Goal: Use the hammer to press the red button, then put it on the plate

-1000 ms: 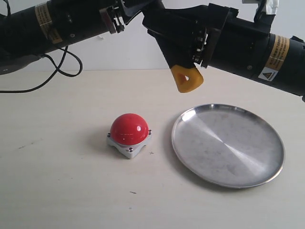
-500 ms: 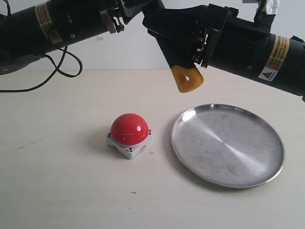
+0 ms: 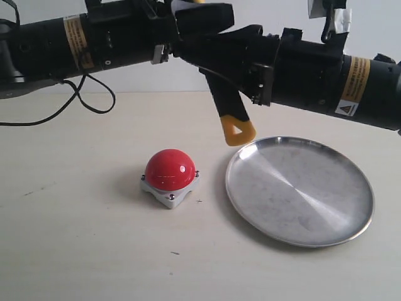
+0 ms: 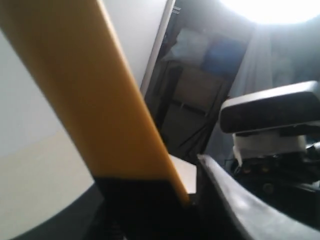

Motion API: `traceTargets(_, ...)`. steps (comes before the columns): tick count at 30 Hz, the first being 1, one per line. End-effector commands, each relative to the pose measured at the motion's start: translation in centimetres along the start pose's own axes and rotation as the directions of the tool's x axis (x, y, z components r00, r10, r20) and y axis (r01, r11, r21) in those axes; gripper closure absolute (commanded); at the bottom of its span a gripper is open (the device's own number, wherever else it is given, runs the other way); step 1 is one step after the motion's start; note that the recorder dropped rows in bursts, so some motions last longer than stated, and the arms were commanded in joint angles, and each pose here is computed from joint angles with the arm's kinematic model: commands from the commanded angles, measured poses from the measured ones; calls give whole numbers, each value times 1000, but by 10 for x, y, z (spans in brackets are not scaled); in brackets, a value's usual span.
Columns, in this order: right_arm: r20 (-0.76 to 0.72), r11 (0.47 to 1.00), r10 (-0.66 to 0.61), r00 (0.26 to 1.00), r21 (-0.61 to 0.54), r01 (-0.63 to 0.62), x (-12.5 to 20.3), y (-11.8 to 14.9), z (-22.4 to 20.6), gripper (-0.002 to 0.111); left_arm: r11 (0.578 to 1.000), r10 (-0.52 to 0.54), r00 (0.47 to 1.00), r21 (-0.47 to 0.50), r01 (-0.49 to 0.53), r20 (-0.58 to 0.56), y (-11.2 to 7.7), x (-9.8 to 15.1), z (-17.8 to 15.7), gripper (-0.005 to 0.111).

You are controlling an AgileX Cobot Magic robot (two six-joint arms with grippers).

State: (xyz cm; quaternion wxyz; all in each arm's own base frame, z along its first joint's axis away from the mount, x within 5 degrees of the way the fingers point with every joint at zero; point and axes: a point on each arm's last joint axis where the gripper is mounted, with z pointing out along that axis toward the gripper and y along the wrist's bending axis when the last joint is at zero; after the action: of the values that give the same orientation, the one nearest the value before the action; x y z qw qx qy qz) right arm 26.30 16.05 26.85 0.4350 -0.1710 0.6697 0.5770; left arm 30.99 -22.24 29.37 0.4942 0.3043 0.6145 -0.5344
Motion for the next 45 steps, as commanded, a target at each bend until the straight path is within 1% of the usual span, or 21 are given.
traceTargets(1, -15, 998, -52, 999, 33, 53, -3, 1, 0, 41, 987, 63, 995, -143, -74, -83, 13, 3, -3, 107)
traceTargets(5, -39, 989, -76, 996, 124, 81, -2, -6, -1, 41, 965, 108, 980, -220, -144, -167, 18, 5, -6, 107)
traceTargets(9, -47, 962, -112, 993, 244, 120, -7, -9, -6, 41, 931, 147, 959, -293, -216, -241, 17, 0, -13, 107)
traceTargets(12, -54, 931, -139, 989, 334, 149, -12, -8, -12, 42, 910, 173, 949, -325, -256, -263, 14, -7, -18, 107)
traceTargets(16, -60, 888, -176, 983, 421, 185, -19, -4, -21, 42, 882, 197, 939, -366, -295, -281, 10, -16, -24, 107)
traceTargets(18, -76, 858, -208, 975, 464, 219, -23, 0, -27, 42, 856, 207, 927, -401, -326, -313, 11, -18, -28, 107)
traceTargets(21, -110, 802, -265, 958, 526, 282, -29, 8, -37, 42, 822, 188, 920, -458, -339, -343, 12, -20, -35, 107)
traceTargets(26, -122, 694, -347, 930, 633, 342, -43, 25, -57, 42, 776, 150, 917, -531, -341, -370, 11, -11, -49, 107)
traceTargets(27, -123, 658, -383, 916, 660, 363, -48, 33, -65, 45, 757, 132, 917, -559, -339, -378, 9, -7, -57, 107)
traceTargets(28, -126, 648, -395, 910, 663, 374, -48, 36, -68, 48, 748, 123, 919, -573, -334, -375, 7, -6, -60, 107)
traceTargets(29, -118, 644, -415, 902, 662, 383, -48, 44, -74, 54, 740, 99, 925, -594, -316, -368, 2, -1, -68, 107)
traceTargets(30, -116, 643, -421, 900, 662, 386, -46, 47, -76, 57, 737, 85, 926, -602, -306, -367, 0, 2, -72, 107)
traceTargets(31, -135, 628, -441, 887, 661, 412, -41, 51, -82, 64, 738, 72, 927, -605, -298, -369, -7, 8, -80, 107)
traceTargets(32, -151, 617, -456, 877, 656, 434, -38, 53, -85, 67, 739, 66, 927, -606, -294, -370, -10, 10, -83, 107)
traceTargets(33, -191, 585, -472, 861, 663, 468, -31, 53, -92, 75, 740, 56, 927, -608, -288, -371, -18, 16, -91, 107)
traceTargets(34, -206, 569, -472, 857, 671, 475, -27, 52, -95, 78, 738, 56, 928, -611, -287, -369, -21, 17, -94, 107)
traceTargets(35, -225, 535, -456, 861, 704, 468, -20, 48, -103, 85, 739, 37, 933, -618, -267, -358, -28, 21, -102, 107)
traceTargets(37, -255, 486, -426, 868, 744, 457, -10, 42, -112, 95, 744, 11, 932, -620, -249, -361, -37, 32, -112, 107)
traceTargets(39, -264, 478, -414, 871, 751, 455, -4, 40, -116, 106, 745, -12, 928, -622, -241, -373, -41, 44, -120, 107)
traceTargets(40, -270, 481, -408, 872, 749, 456, 0, 39, -117, 108, 745, -29, 925, -626, -232, -378, -42, 50, -123, 107)
traceTargets(45, -304, 482, -362, 881, 748, 457, 18, 31, -122, 108, 742, -90, 907, -635, -215, -412, -42, 72, -132, 107)
